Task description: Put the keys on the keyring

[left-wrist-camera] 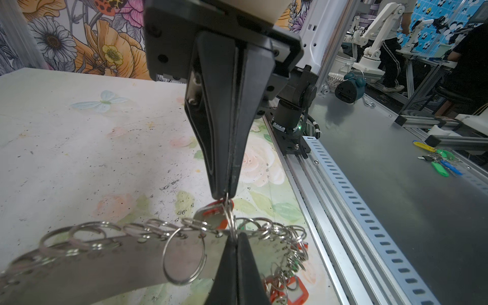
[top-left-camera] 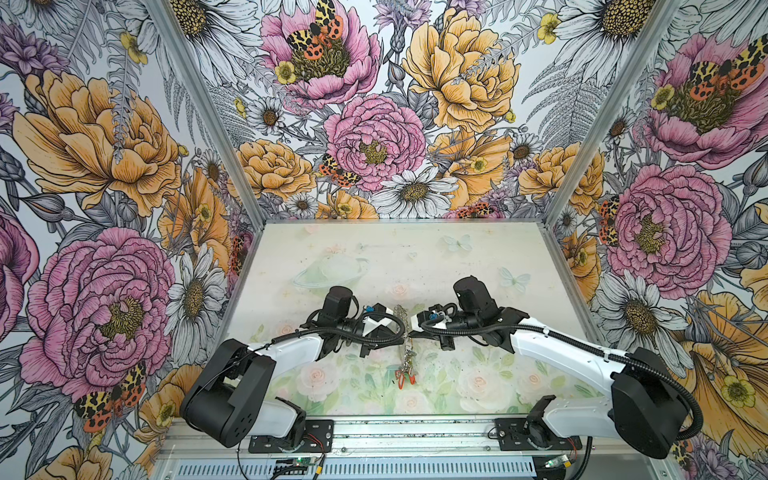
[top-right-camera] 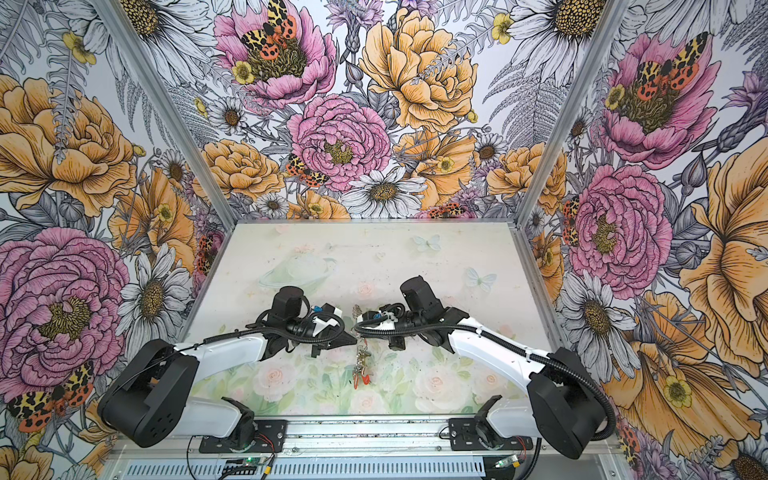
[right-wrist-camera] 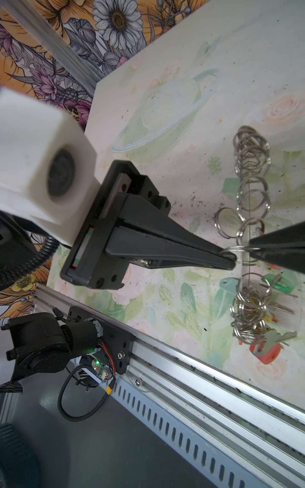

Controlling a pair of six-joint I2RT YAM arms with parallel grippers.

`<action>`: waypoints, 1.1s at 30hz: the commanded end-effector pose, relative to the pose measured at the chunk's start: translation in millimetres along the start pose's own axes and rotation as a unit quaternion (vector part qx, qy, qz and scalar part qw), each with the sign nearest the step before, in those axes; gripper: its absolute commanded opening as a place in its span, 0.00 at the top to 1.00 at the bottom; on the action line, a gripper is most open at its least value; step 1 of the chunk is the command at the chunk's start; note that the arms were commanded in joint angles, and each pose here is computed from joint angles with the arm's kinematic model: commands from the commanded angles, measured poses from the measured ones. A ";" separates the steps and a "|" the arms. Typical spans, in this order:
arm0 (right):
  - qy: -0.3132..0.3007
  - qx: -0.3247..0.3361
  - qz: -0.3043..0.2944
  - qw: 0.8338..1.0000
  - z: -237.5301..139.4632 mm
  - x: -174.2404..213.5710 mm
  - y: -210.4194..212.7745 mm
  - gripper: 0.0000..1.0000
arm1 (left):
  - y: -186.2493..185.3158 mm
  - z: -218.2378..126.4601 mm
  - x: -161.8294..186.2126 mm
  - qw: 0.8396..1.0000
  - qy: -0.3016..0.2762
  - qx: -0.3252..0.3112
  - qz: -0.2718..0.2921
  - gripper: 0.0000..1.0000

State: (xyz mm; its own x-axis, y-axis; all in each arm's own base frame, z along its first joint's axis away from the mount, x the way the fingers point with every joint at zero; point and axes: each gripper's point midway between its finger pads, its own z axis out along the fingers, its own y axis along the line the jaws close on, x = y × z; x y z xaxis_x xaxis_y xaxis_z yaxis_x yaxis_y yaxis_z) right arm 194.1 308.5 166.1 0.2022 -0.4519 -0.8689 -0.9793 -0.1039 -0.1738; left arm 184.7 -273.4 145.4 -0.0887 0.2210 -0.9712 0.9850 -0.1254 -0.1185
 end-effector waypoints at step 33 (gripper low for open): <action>0.009 -0.030 -0.057 0.998 -11.0 -11.1 8.8 1.00 | -14.9 23.2 3.4 0.996 0.060 0.054 0.034 1.00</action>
State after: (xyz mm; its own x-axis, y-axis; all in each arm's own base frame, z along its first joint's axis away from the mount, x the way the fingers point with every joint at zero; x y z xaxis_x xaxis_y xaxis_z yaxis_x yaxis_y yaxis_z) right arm 179.3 299.0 162.9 0.2413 -0.4764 -0.8455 -0.9670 -0.1917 -0.1680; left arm 172.2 -287.0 135.3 -0.0692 0.3190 -0.9452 0.9726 -0.1891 -0.1350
